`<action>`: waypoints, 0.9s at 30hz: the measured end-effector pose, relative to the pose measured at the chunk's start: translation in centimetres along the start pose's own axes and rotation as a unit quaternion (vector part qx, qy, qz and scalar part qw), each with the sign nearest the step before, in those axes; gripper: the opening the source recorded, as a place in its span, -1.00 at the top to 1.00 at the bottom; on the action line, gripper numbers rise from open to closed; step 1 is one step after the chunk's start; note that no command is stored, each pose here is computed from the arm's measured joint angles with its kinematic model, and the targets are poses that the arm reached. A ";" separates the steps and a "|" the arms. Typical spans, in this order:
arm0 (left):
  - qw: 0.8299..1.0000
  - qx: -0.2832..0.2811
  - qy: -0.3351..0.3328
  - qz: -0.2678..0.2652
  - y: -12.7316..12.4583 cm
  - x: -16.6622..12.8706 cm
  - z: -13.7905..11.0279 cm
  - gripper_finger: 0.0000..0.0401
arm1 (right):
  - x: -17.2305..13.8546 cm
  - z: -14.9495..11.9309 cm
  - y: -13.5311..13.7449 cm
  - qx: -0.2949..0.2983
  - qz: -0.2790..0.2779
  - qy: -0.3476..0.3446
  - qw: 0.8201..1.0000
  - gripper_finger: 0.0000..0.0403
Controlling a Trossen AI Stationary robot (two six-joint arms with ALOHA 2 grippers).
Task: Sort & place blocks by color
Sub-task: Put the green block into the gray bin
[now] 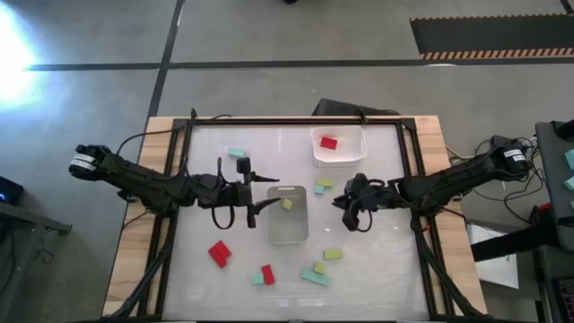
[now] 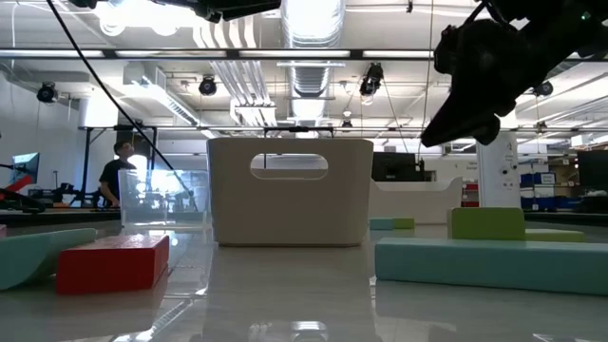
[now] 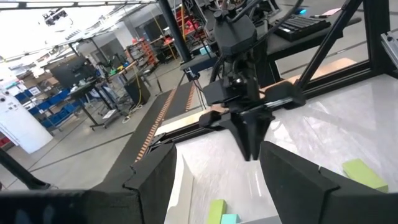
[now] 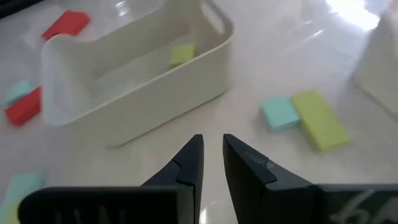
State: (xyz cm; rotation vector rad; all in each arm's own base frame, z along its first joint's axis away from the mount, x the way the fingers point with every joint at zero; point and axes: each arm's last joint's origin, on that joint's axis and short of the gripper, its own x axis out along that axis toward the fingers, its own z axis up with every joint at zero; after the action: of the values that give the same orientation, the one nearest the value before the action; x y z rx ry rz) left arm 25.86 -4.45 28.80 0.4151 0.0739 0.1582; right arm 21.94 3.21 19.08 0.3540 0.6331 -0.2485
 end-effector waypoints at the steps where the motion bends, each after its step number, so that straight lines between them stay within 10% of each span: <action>1: 1.000 0.000 0.000 0.000 0.0 0.0 0.0 -0.07 | 0.0 0.0 0.0 0.000 0.007 0.004 1.000 0.74; 27: 1.000 0.001 0.002 -0.001 -0.1 0.0 -0.2 -0.07 | 1.1 1.1 7.9 -0.174 0.040 0.190 0.965 0.64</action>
State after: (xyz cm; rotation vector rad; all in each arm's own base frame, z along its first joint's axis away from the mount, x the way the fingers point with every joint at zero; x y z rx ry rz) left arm 25.84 -4.46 28.61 0.4169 0.0786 0.1572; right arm 26.04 9.88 21.13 0.0845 1.0204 0.0147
